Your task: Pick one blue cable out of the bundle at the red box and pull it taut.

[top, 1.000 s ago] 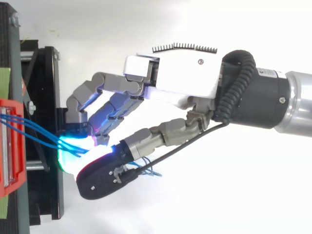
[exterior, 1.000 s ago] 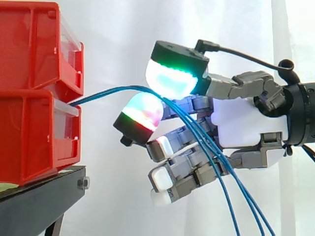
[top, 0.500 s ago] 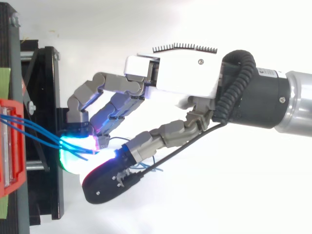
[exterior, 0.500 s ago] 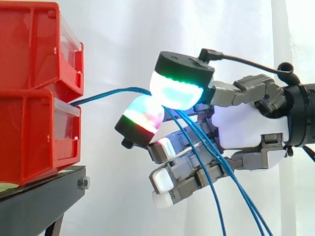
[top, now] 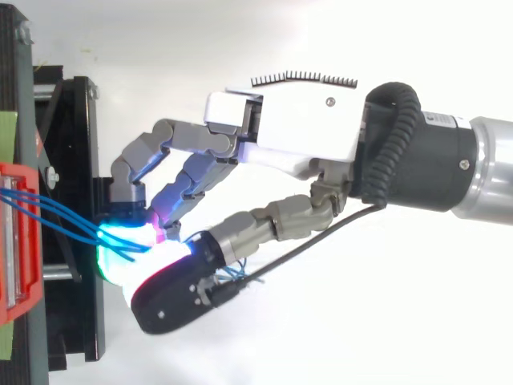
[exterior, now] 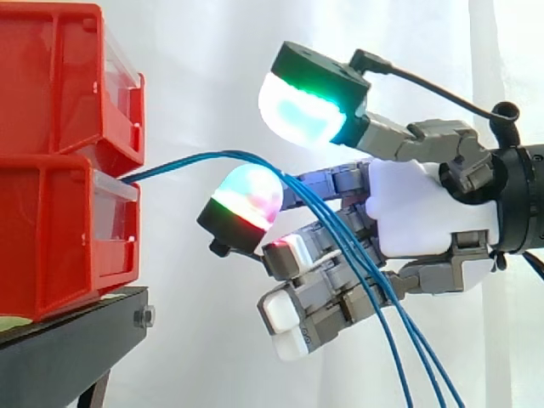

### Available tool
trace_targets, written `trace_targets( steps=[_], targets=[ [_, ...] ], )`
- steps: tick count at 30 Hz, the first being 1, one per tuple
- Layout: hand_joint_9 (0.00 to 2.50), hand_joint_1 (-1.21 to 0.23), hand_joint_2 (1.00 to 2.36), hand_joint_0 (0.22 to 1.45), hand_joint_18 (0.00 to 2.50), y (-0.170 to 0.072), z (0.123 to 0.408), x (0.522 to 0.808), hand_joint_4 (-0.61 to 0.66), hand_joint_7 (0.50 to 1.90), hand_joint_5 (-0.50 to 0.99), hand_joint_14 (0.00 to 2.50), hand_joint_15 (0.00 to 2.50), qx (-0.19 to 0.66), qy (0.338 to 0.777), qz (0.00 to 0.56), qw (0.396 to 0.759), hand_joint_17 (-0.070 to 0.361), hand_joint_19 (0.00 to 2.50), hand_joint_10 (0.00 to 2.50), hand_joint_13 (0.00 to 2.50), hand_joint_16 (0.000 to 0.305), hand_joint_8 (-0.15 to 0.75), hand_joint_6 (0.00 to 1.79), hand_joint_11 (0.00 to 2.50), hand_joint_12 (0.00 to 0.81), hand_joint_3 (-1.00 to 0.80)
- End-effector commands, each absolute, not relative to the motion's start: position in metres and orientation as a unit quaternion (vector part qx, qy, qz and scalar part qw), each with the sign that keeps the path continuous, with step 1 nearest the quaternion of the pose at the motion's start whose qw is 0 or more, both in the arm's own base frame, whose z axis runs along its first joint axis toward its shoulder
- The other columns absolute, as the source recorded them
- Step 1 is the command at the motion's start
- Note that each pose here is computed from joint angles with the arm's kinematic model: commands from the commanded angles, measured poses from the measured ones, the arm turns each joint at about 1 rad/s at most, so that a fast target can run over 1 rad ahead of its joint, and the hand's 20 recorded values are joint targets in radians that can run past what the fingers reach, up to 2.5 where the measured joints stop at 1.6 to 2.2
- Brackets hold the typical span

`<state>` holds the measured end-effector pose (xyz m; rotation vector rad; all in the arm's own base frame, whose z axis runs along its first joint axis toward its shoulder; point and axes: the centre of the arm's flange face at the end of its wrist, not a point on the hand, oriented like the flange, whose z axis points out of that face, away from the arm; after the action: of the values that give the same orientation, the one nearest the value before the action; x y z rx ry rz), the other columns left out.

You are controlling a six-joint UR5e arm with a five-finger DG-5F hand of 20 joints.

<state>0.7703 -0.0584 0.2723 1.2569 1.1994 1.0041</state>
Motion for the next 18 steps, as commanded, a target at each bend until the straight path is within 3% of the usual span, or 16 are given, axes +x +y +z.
trace_targets(
  steps=[1, 7, 12, 15, 18],
  targets=[
    [0.95, -0.57, 1.0, 0.54, 0.7, -0.0584, 0.2719, 0.7705, 0.02, 0.91, -0.19, 0.02, 0.6, 0.529, 0.504, 0.422, 0.537, 0.116, 0.32, 0.01, 0.85, 0.051, 0.275, 0.92, 1.09, 0.389, -0.5],
    [0.95, -0.6, 1.01, 0.62, 0.69, -0.0585, 0.2712, 0.7702, 0.01, 0.93, -0.19, 0.02, 0.59, 0.528, 0.505, 0.421, 0.537, 0.11, 0.33, 0.01, 0.84, 0.049, 0.276, 0.93, 1.09, 0.38, -0.42],
    [0.98, -0.75, 1.02, 0.67, 0.71, -0.0584, 0.2719, 0.7705, -0.04, 0.96, -0.18, 0.02, 0.58, 0.528, 0.504, 0.422, 0.538, 0.108, 0.29, 0.01, 0.86, 0.048, 0.289, 0.94, 1.12, 0.369, -0.32],
    [1.0, -0.82, 1.01, 0.74, 0.71, -0.0584, 0.2719, 0.7705, -0.09, 1.06, -0.18, 0.02, 0.57, 0.528, 0.504, 0.422, 0.538, 0.106, 0.26, 0.01, 0.86, 0.047, 0.286, 0.94, 1.13, 0.364, -0.37],
    [1.0, -0.85, 1.0, 0.78, 0.71, -0.0585, 0.2731, 0.7704, -0.16, 1.06, -0.18, 0.02, 0.57, 0.528, 0.504, 0.422, 0.538, 0.105, 0.25, 0.01, 0.86, 0.047, 0.267, 0.94, 1.13, 0.36, -0.5]
  ],
)
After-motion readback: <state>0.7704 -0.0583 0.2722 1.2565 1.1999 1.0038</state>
